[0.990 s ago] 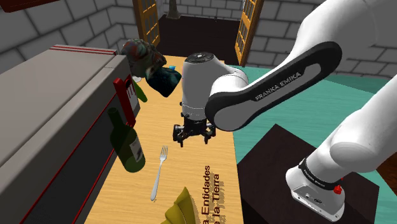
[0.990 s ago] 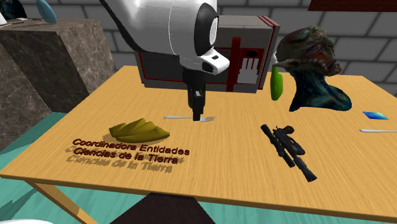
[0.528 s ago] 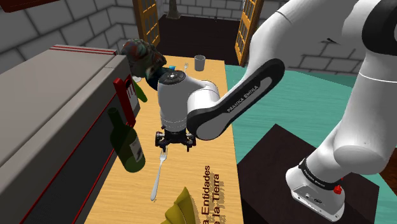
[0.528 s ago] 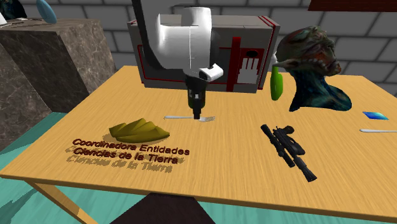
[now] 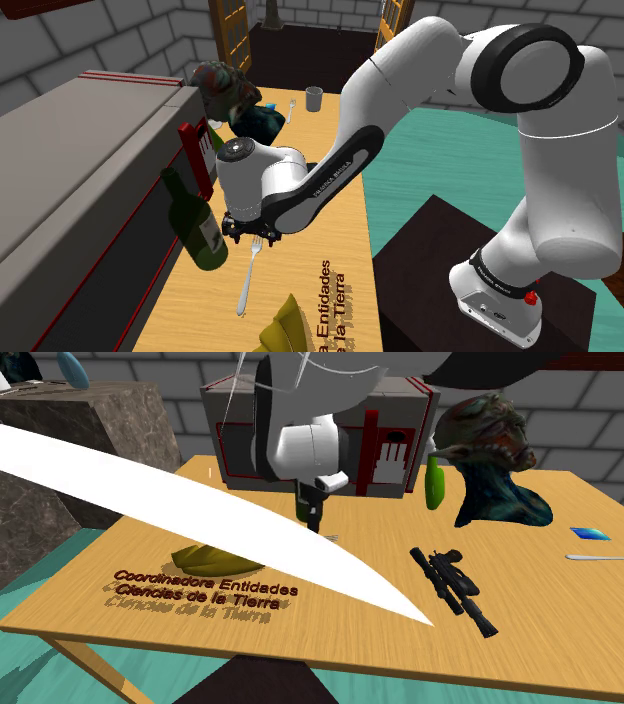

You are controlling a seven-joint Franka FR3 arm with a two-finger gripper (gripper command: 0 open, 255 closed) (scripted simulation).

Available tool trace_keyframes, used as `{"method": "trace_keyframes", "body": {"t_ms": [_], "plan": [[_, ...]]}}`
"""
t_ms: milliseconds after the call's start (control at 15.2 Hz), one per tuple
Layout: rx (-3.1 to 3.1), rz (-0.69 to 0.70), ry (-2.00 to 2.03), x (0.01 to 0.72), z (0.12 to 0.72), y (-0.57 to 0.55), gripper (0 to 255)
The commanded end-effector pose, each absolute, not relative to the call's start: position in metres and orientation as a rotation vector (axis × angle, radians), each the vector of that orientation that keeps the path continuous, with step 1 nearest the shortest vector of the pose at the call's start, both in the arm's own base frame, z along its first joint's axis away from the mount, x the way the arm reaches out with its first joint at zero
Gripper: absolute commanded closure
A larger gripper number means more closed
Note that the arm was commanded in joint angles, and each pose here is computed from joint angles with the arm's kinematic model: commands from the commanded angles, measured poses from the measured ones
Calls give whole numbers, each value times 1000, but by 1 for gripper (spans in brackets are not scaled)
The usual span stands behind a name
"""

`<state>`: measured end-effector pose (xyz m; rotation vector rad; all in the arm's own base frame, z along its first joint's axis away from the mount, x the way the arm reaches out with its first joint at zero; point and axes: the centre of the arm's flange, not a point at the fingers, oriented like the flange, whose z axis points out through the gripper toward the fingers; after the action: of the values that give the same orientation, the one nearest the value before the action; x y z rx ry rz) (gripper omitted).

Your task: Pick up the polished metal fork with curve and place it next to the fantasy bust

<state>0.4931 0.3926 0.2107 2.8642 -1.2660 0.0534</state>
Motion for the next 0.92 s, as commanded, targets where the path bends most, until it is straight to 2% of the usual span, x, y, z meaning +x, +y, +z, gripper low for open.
{"method": "trace_keyframes", "body": {"t_ms": [0, 330, 792, 858], "plan": [[2861, 56, -1272, 494, 200, 392, 0], [2861, 56, -1272, 495, 176, 391, 0], [2861, 56, -1272, 495, 176, 391, 0], [2861, 56, -1272, 495, 176, 391, 255]]}}
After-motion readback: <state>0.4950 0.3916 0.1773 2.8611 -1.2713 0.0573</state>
